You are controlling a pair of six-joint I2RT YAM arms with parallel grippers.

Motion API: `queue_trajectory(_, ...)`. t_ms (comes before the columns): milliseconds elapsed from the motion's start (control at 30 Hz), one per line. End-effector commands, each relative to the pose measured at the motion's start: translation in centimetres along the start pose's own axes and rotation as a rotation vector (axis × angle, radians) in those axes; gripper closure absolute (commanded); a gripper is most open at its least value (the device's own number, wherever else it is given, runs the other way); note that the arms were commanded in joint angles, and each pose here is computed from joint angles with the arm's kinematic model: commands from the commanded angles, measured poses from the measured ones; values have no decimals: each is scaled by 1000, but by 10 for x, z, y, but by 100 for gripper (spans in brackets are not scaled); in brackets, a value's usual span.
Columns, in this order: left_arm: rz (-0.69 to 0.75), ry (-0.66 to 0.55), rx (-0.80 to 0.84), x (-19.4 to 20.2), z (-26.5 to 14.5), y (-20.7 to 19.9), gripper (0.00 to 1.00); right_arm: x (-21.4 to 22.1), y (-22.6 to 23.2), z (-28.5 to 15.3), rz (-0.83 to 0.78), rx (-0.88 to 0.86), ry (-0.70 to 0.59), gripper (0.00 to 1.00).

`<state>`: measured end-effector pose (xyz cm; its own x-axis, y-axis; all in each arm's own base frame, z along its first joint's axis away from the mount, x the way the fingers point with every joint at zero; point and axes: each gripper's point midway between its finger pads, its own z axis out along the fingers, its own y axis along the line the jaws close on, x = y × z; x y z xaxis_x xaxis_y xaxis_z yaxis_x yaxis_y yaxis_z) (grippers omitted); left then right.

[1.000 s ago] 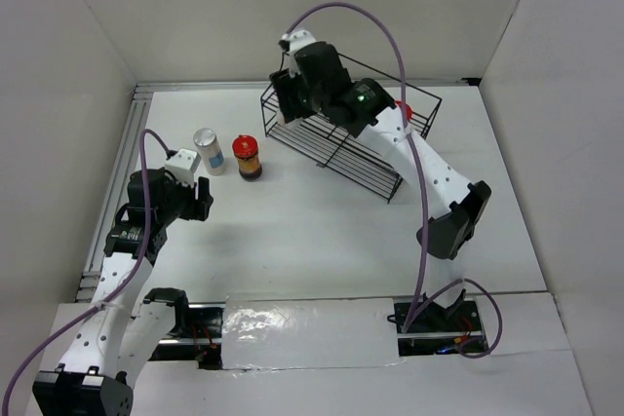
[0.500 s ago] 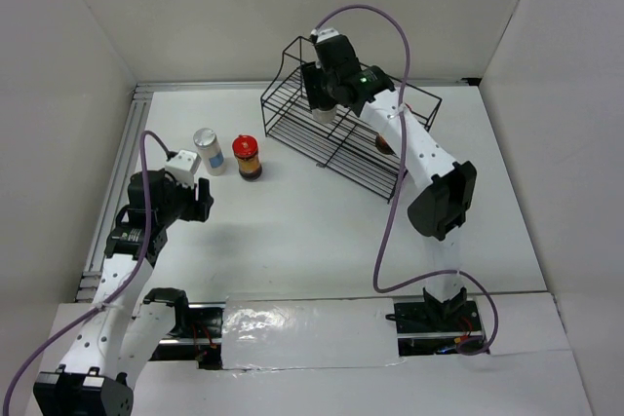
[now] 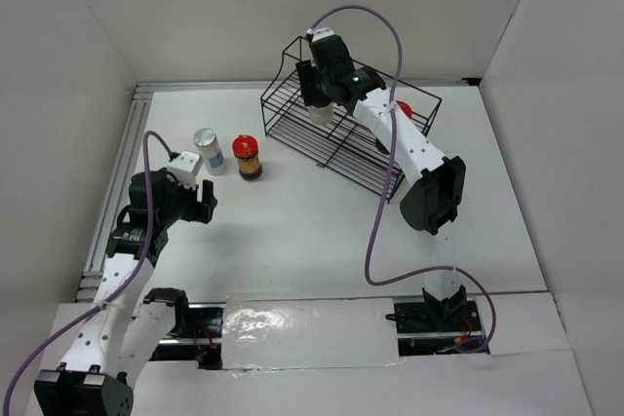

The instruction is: Organize the condiment bottles

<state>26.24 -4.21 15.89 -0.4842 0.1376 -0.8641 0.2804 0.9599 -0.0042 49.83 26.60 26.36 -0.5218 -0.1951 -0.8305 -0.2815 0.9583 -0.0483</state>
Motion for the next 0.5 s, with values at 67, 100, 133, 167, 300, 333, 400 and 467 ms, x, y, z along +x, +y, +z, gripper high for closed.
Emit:
queue_trajectory(67, 64, -72, 41, -17, 5, -3, 16, -22, -6, 2, 29, -5, -67, 27)
queue_trajectory(100, 69, -75, 50, -18, 5, -5, 16, -23, -7, 2, 31, -7, -70, 19)
queue_trajectory(133, 79, -90, 57, -22, 6, -5, 15, -22, -6, 1, 27, -12, -68, 15)
queue_trajectory(167, 89, -99, 81, -26, 6, -9, 15, -21, -5, 2, 25, -13, -66, 11)
queue_trajectory(300, 108, -132, 172, -45, 12, -21, 14, -29, -2, -8, 18, -34, -89, 0)
queue_trajectory(333, 109, -144, 192, -51, 14, -24, 14, -34, -1, -15, 19, -38, -101, 0)
queue_trajectory(400, 88, -138, 209, -62, 22, -24, 12, -39, -3, -22, 20, -35, -118, 0)
queue_trajectory(467, 76, -137, 215, -76, 32, -22, 8, -48, -4, -37, 21, -35, -145, 0)
